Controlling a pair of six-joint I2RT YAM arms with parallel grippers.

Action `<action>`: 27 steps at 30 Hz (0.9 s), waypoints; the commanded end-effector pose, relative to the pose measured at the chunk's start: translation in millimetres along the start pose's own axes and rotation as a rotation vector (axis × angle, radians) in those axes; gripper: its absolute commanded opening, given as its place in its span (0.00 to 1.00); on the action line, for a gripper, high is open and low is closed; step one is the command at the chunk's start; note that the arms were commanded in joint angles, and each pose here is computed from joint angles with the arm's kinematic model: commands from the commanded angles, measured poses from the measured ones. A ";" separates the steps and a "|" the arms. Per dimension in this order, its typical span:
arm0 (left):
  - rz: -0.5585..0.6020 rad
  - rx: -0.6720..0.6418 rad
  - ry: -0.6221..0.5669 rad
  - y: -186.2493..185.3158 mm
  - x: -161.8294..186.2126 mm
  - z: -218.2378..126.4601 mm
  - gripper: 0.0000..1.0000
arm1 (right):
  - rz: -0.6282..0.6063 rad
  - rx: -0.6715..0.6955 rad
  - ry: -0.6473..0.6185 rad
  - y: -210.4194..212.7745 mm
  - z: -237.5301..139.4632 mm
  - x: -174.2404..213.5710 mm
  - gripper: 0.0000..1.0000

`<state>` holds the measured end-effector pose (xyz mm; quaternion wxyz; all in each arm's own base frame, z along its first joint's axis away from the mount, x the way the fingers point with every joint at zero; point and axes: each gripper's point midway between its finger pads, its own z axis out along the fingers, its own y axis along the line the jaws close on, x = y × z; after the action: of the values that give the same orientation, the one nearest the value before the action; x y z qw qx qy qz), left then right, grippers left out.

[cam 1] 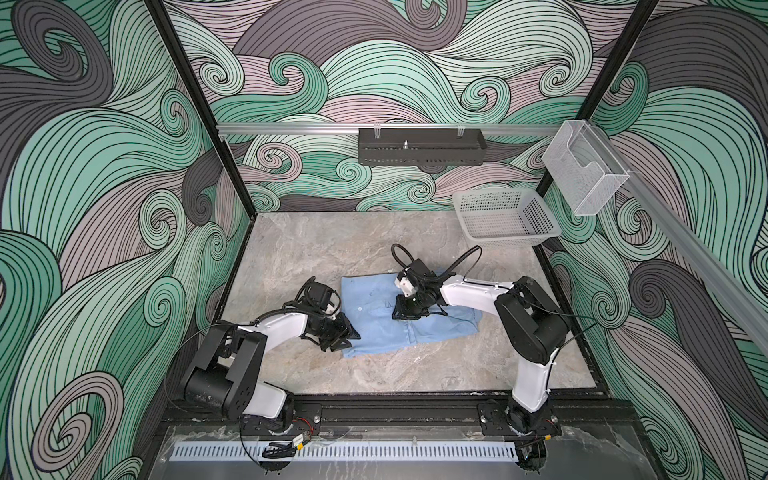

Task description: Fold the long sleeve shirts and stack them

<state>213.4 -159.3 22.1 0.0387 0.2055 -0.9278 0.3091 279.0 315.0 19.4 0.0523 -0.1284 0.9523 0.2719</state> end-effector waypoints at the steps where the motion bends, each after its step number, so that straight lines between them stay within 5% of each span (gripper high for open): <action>1: 0.014 -0.123 -0.015 23.3 -6.3 -16.6 0.43 | 0.030 0.009 0.063 -7.0 27.3 20.6 0.24; 6: 0.163 -0.035 -0.178 -24.7 -22.7 -69.1 0.55 | -0.020 -0.019 -0.030 16.9 6.1 5.3 0.25; 11: 0.229 -0.078 -0.332 -28.6 -48.1 -101.7 0.62 | -0.087 -0.015 -0.155 37.7 -40.5 -15.9 0.32; 15: 0.227 -0.101 -0.335 -17.9 -71.4 -95.3 0.63 | -0.101 -0.004 -0.186 42.2 -60.1 -22.6 0.35; 20: 0.215 -0.099 -0.204 -11.7 -83.2 -68.9 0.62 | -0.088 0.016 -0.177 34.5 -60.1 -23.0 0.36; 27: 0.228 -0.084 -0.218 -8.1 -98.8 -51.1 0.63 | -0.058 0.005 -0.163 26.2 -48.7 -21.0 0.36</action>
<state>291.7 -96.4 45.4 -0.0669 0.1479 -0.9584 0.2346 291.6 319.6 92.8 0.1507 -0.1395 0.9356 0.2873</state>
